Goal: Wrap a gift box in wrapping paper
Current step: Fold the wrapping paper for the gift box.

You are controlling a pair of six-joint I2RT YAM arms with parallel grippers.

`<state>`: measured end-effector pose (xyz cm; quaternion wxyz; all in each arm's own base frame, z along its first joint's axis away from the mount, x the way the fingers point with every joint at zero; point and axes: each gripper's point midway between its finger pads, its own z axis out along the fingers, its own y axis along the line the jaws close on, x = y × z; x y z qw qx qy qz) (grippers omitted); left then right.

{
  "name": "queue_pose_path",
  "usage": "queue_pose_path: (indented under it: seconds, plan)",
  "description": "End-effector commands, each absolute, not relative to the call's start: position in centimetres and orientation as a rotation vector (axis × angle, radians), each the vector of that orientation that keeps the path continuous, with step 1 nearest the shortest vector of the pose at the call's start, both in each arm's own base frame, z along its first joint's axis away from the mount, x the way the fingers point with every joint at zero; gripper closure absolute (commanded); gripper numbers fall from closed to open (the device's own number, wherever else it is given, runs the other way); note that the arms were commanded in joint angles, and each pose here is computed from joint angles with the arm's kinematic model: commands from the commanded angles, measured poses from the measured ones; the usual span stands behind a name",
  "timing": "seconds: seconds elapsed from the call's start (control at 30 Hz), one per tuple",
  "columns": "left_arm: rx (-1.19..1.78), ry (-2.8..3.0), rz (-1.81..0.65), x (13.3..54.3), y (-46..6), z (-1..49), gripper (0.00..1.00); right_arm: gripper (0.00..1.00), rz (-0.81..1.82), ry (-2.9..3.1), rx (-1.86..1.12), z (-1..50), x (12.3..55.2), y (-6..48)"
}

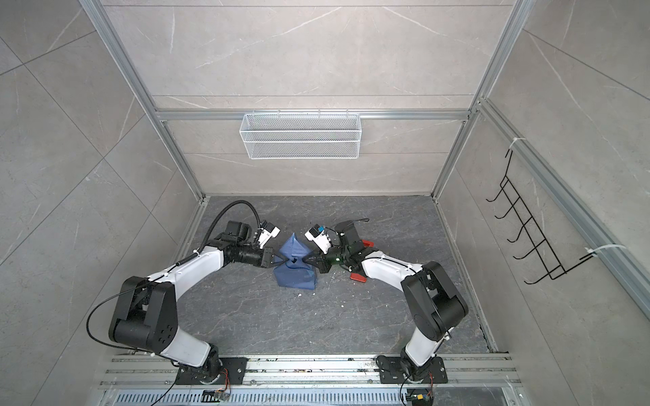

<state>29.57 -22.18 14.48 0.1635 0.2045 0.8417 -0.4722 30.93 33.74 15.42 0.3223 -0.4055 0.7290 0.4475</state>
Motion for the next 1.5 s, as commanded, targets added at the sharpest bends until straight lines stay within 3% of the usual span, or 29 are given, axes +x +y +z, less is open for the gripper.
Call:
queue_pose_path:
  seconds: [0.0,0.43,0.83,1.23,1.47]
  plan:
    - [0.588,2.462,-1.312,29.2,-21.9,13.2,1.00,1.00,1.245,1.905,-1.109,15.6,30.8,34.3]
    - [0.629,2.396,-1.360,29.2,-22.4,14.6,1.00,1.00,1.295,2.039,-1.202,10.9,29.9,34.2]
    - [0.702,2.219,-1.603,30.3,-24.3,20.6,1.00,1.00,1.260,2.095,-1.225,10.1,29.9,33.3]
    - [0.709,2.293,-1.658,30.6,-25.9,17.7,1.00,1.00,1.238,2.092,-1.246,10.0,30.0,33.2]
    - [0.650,2.406,-1.556,30.4,-25.2,14.7,1.00,1.00,1.219,2.052,-1.272,11.0,29.7,33.0]
